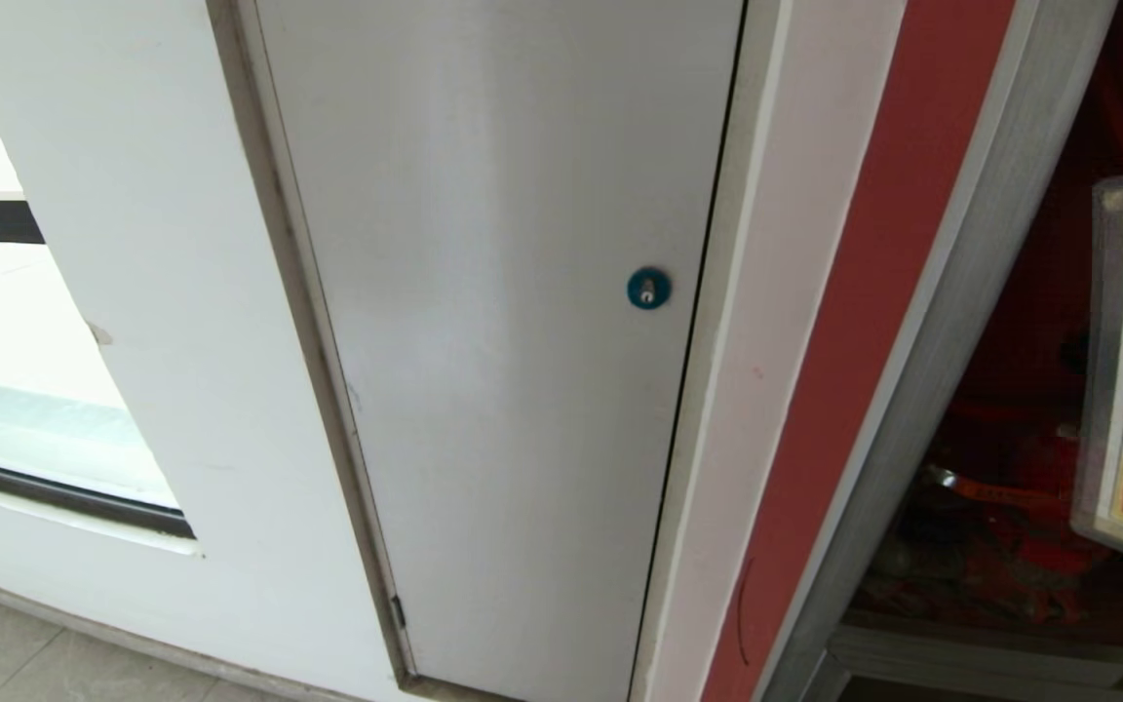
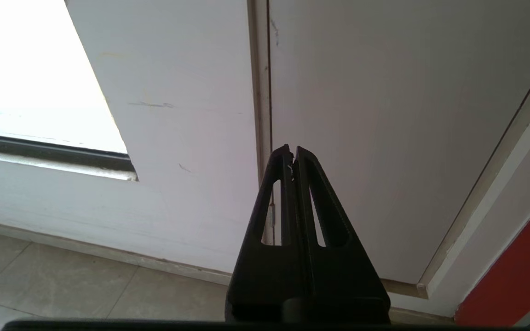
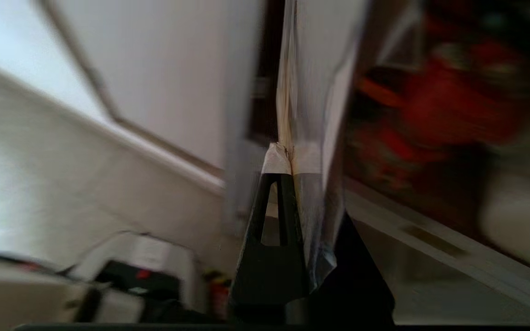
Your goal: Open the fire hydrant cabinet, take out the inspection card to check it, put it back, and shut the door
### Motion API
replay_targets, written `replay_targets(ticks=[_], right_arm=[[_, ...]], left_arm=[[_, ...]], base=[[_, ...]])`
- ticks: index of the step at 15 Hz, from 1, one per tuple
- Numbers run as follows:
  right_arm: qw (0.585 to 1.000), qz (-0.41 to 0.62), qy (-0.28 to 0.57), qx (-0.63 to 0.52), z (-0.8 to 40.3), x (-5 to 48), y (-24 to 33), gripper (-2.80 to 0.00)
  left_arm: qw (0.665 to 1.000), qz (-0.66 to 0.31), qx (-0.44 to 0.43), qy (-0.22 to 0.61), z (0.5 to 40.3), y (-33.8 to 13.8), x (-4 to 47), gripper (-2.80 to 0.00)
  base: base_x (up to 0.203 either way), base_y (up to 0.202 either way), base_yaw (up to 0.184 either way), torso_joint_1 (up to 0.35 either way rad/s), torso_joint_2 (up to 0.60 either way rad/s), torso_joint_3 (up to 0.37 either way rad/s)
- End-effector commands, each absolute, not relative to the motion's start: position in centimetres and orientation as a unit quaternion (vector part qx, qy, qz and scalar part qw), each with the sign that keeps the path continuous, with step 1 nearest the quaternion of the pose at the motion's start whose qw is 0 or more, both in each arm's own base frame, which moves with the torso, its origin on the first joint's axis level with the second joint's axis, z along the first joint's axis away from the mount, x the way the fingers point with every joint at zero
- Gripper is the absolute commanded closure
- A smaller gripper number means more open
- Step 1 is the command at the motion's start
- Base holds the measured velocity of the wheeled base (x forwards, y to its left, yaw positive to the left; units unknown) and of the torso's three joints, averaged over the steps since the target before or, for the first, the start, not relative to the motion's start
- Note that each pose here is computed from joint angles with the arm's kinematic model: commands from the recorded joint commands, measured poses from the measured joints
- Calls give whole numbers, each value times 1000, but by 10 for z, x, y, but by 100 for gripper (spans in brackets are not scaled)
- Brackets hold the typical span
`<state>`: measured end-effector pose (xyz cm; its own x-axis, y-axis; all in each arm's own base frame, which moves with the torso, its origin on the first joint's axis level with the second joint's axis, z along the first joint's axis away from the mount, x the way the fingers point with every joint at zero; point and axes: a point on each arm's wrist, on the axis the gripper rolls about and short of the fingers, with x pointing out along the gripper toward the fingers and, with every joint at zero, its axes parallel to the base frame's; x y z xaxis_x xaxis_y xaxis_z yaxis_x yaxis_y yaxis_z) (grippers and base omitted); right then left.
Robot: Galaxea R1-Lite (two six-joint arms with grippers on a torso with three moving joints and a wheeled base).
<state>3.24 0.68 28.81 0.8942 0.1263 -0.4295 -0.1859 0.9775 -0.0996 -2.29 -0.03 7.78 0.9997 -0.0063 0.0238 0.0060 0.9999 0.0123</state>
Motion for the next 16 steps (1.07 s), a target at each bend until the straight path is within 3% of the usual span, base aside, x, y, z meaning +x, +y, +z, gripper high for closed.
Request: replay_targets(ticks=[1,7,12,16], right_arm=[[968,12,231,-100,290,44,6,0],[920,-152,279,-227,316,81,-19,0],[840,-183,295,-416,343,84,-36,0],[768,-146,325,-532,345,95,-44,0]], left_arm=[[1000,-3,6,-8,76,0,-22,0],[1000,-3,6,-8,76,0,-22,0],[1000,-3,6,-8,76,0,-22,0],[1000,-3,6,-8,76,0,-22,0]], base=[[0,0,0,0,0,0],[0,0,0,0,0,0],[0,0,0,0,0,0],[0,0,0,0,0,0]])
